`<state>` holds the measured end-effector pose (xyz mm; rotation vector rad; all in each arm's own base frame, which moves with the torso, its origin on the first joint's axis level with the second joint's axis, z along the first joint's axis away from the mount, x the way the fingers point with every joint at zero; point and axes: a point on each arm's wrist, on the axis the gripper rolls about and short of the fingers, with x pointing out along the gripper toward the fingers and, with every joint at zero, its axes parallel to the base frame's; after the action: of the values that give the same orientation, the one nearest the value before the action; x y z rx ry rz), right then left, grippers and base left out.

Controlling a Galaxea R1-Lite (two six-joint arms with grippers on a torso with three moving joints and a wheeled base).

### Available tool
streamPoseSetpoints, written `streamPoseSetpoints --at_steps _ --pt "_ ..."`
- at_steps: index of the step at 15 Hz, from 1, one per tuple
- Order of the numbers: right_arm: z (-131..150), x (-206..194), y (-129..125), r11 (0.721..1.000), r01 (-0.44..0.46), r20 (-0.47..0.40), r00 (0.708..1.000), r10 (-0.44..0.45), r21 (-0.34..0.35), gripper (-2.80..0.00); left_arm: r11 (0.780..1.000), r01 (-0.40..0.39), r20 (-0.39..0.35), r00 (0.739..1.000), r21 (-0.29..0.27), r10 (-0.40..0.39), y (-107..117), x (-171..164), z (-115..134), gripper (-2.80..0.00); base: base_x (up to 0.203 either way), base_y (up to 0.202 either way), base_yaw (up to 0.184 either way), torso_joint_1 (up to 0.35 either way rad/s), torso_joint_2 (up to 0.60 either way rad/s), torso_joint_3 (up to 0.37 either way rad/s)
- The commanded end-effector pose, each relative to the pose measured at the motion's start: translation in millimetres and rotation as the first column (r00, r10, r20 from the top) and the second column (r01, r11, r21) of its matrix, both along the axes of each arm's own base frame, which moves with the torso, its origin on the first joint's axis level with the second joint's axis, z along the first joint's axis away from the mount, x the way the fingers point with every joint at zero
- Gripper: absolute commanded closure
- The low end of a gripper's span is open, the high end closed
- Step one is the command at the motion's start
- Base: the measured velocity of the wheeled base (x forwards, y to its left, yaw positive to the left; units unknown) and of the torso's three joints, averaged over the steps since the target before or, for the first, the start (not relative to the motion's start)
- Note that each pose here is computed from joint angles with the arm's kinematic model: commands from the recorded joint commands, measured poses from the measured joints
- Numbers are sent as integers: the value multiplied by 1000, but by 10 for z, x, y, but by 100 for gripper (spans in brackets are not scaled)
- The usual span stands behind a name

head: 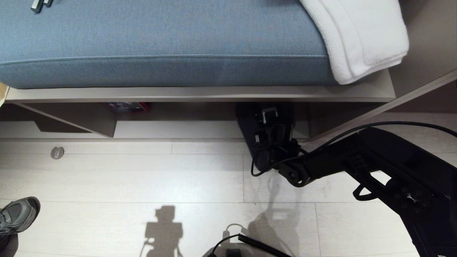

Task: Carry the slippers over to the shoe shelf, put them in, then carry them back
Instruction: Place the slippers into the shoe cabinet

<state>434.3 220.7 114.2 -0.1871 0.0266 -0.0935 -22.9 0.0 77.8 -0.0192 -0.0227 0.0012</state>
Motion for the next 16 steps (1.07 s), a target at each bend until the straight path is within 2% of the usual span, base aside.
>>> streamPoseSetpoints --at_steps 1,4,12,16 --pt "9 40 28 1000 -4 25 1000 4 3 0 1000 0 -9 1000 -1 0 0 7 -25 0 0 0 0 0 0 0" --pt "15 123 68 1000 -6 83 997 7 -14 0 1000 0 -9 1000 -1 0 0 7 -25 0 0 0 0 0 0 0" --pt "-139 437 67 999 5 132 991 1 -41 0 1000 0 -9 1000 1 0 0 7 -25 0 0 0 0 0 0 0" --pt "-69 449 53 999 12 149 989 -7 -33 0 1000 0 -9 1000 1 0 0 7 -25 0 0 0 0 0 0 0"
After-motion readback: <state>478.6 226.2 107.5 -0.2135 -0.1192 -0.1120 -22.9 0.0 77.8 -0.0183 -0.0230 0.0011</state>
